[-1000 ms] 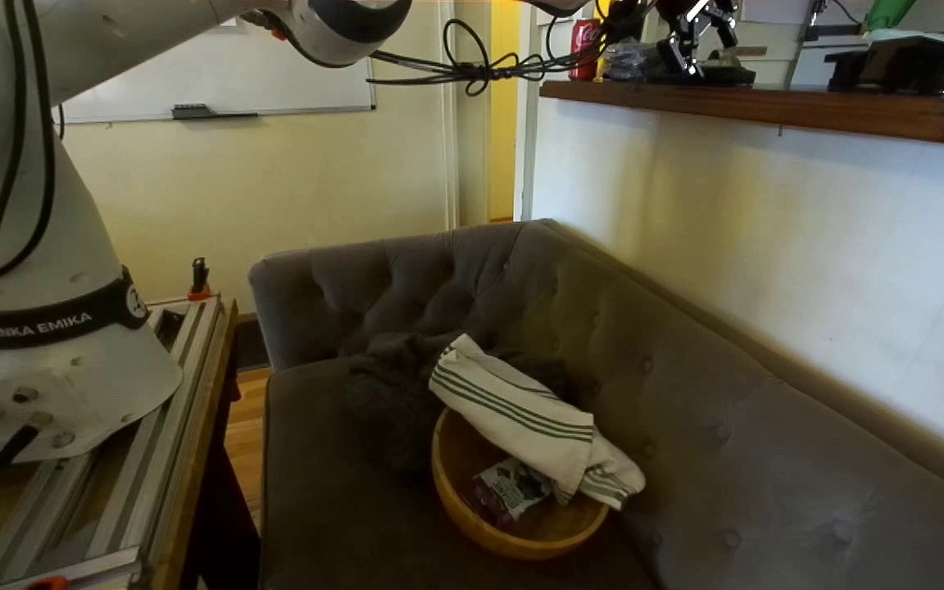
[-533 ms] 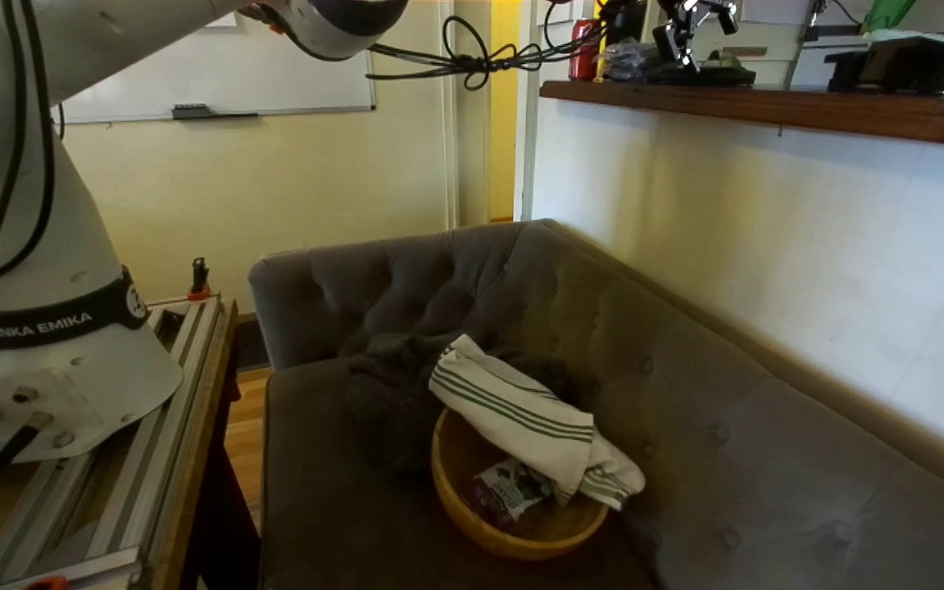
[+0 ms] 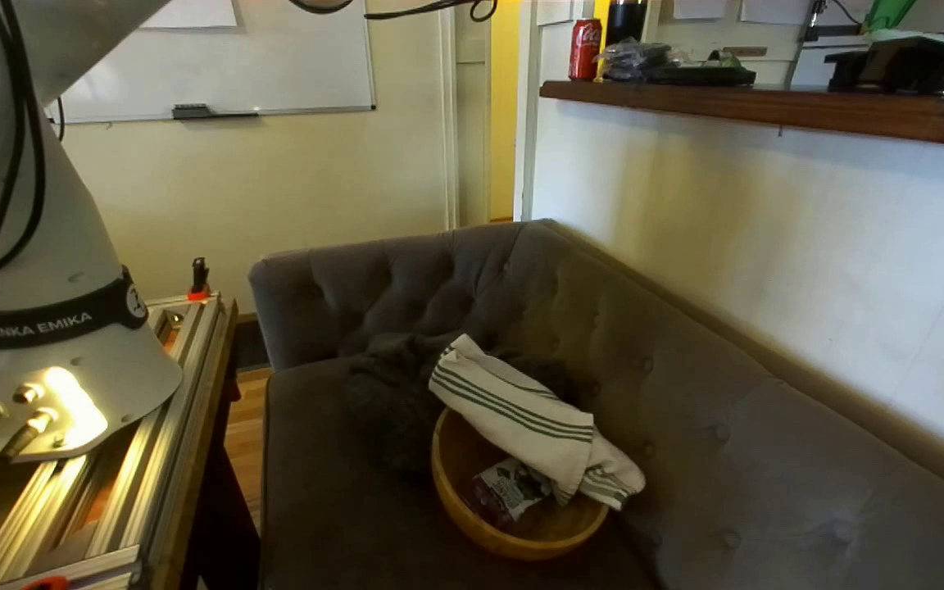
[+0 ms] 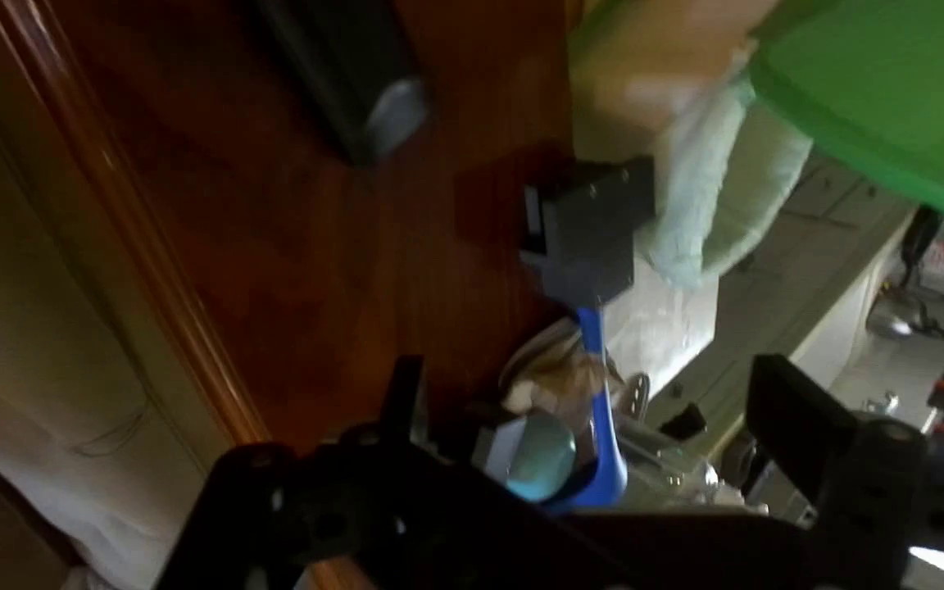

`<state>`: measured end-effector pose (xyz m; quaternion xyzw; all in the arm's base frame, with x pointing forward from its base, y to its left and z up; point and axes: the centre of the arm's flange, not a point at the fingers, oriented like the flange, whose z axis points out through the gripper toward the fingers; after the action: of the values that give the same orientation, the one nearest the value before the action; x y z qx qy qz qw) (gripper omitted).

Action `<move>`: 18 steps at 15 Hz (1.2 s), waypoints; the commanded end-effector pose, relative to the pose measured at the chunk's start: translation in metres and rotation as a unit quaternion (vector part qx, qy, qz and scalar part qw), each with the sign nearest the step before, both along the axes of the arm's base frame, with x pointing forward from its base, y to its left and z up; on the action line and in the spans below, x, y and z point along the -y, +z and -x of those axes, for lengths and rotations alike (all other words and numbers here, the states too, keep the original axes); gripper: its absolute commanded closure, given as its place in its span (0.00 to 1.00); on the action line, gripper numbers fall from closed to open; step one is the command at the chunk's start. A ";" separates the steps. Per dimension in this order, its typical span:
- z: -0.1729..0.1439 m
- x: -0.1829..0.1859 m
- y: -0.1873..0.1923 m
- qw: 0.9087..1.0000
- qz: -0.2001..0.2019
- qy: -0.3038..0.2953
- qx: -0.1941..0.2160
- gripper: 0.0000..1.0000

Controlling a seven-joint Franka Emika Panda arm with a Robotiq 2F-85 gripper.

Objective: Put the black remote control on the counter above the sofa.

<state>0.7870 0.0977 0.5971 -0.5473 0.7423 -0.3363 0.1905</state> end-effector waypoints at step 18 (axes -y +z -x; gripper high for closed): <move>0.037 0.135 0.060 0.988 0.060 0.125 -0.072 0.00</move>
<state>0.7789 -0.0098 0.6319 -0.6148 0.6916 -0.3498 0.1462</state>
